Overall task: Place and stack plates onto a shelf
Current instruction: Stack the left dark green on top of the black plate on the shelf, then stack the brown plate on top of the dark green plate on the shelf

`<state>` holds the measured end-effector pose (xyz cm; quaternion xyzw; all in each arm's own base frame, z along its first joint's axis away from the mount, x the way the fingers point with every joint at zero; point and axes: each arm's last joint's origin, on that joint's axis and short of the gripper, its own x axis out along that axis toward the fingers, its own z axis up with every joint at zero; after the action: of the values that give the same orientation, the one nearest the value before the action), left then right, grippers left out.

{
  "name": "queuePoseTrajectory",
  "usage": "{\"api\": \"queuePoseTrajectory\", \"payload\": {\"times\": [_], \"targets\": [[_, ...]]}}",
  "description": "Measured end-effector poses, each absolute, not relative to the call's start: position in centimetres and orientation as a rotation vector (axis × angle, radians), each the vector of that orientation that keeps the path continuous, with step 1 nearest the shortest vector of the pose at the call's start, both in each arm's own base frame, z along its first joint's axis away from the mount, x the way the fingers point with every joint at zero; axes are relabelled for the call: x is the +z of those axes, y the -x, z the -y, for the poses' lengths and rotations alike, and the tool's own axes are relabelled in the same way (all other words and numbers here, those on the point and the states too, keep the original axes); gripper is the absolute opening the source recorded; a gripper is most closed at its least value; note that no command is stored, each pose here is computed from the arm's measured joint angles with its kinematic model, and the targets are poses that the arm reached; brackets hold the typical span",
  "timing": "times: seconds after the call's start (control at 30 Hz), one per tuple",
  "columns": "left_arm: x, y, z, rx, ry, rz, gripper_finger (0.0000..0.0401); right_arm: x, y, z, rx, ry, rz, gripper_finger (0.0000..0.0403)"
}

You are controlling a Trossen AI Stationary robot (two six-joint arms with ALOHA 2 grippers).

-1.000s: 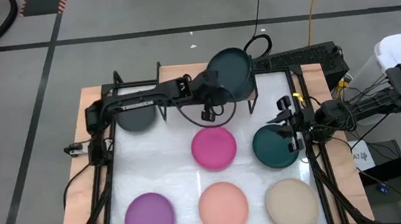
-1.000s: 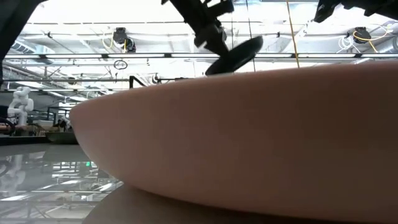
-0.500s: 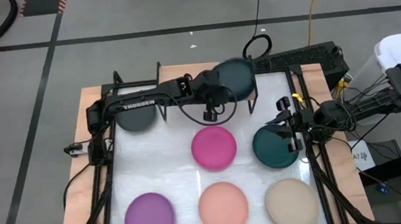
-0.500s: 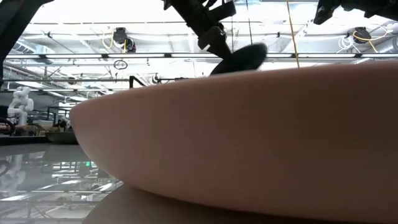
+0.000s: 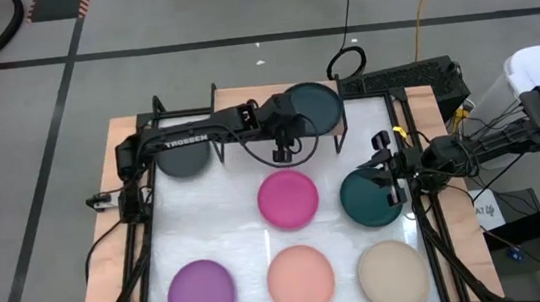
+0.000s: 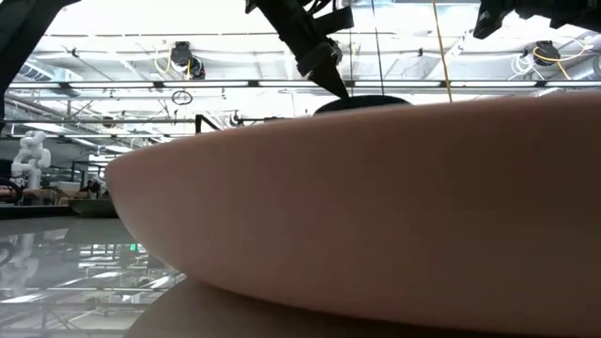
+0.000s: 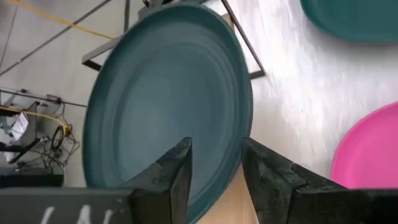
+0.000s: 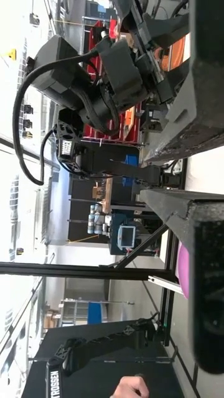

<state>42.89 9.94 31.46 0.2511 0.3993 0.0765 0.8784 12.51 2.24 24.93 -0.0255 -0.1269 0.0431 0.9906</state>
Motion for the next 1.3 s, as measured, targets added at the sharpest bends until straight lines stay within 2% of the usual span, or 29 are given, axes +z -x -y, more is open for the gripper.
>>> {"api": "queuePoseTrajectory", "payload": {"times": [0.37, 0.53, 0.7, 0.8, 0.97, 1.3], "targets": [[31.8, -41.6, -9.6, 0.27, -0.483, -0.934, 0.0145, 24.6, -12.6, -2.2, 0.089, 0.033, 0.222, 0.0068], [36.5, -39.3, -6.7, 0.342, -0.511, -0.814, 0.0145, 23.9, -12.7, -2.0, 0.01, 0.053, 0.138, 0.0068], [41.6, -35.6, -3.1, 0.37, -0.383, -0.63, 0.0145, 23.5, -12.8, -1.8, -0.064, 0.026, 0.1, 0.0068], [43.3, -33.7, -0.3, 0.317, -0.349, -0.55, 0.0145, 23.4, -12.8, -1.8, -0.062, -0.011, 0.095, 0.0068], [41.2, -32.3, 2.9, 0.32, -0.373, -0.521, 0.0145, 23.4, -13.1, -2.0, -0.058, -0.006, 0.043, 0.0068], [32.3, -30.0, 4.7, 0.328, -0.256, -0.375, 0.0145, 24.9, -15.0, -2.6, -0.156, 0.036, -0.238, 0.0068]]}}
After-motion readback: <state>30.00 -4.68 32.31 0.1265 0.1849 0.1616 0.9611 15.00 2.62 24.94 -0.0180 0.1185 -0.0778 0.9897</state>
